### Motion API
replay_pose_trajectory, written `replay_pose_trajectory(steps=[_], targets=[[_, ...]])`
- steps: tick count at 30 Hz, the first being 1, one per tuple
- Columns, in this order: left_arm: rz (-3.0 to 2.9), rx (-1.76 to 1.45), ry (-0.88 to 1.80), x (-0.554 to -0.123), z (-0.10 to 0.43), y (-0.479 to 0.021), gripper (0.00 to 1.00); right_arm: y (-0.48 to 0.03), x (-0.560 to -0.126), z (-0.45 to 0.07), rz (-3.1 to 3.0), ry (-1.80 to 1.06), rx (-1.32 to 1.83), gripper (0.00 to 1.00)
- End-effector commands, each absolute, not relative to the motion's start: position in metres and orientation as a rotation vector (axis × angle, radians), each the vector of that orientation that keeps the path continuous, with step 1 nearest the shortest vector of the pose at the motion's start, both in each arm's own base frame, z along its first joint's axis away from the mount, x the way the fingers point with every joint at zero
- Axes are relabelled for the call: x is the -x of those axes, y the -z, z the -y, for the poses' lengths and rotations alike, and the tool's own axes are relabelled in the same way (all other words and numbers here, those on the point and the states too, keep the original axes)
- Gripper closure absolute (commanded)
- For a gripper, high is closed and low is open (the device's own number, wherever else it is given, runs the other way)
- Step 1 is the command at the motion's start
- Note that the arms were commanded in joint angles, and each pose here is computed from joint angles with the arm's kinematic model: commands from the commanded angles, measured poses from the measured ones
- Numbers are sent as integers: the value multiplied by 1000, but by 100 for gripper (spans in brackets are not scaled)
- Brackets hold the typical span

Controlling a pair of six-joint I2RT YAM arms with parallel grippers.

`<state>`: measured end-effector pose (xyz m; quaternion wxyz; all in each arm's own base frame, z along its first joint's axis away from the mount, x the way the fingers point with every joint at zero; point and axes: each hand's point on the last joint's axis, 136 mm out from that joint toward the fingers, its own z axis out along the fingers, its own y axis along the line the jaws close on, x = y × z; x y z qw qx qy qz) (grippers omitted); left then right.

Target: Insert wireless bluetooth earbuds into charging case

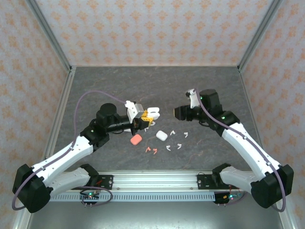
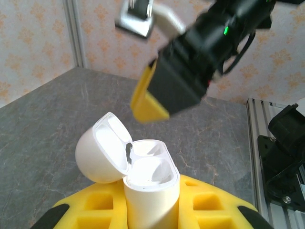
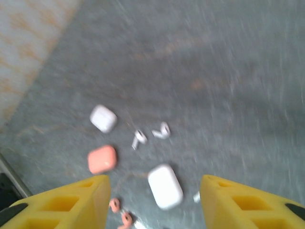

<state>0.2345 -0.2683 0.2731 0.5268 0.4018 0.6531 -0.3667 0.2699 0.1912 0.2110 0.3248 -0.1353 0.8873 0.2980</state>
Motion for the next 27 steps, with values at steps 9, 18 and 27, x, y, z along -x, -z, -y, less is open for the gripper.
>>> replay_pose_trajectory(steps=[9, 18, 27], targets=[[-1463, -963, 956, -219, 271, -293, 100, -100, -261, -187, -2623, -694, 118, 55], [-1459, -964, 968, -217, 272, -295, 100, -69, -278, -196, -2683, -627, 135, 58], [-1462, -967, 960, -219, 272, -297, 100, -46, -283, -205, -2726, -611, 159, 63]])
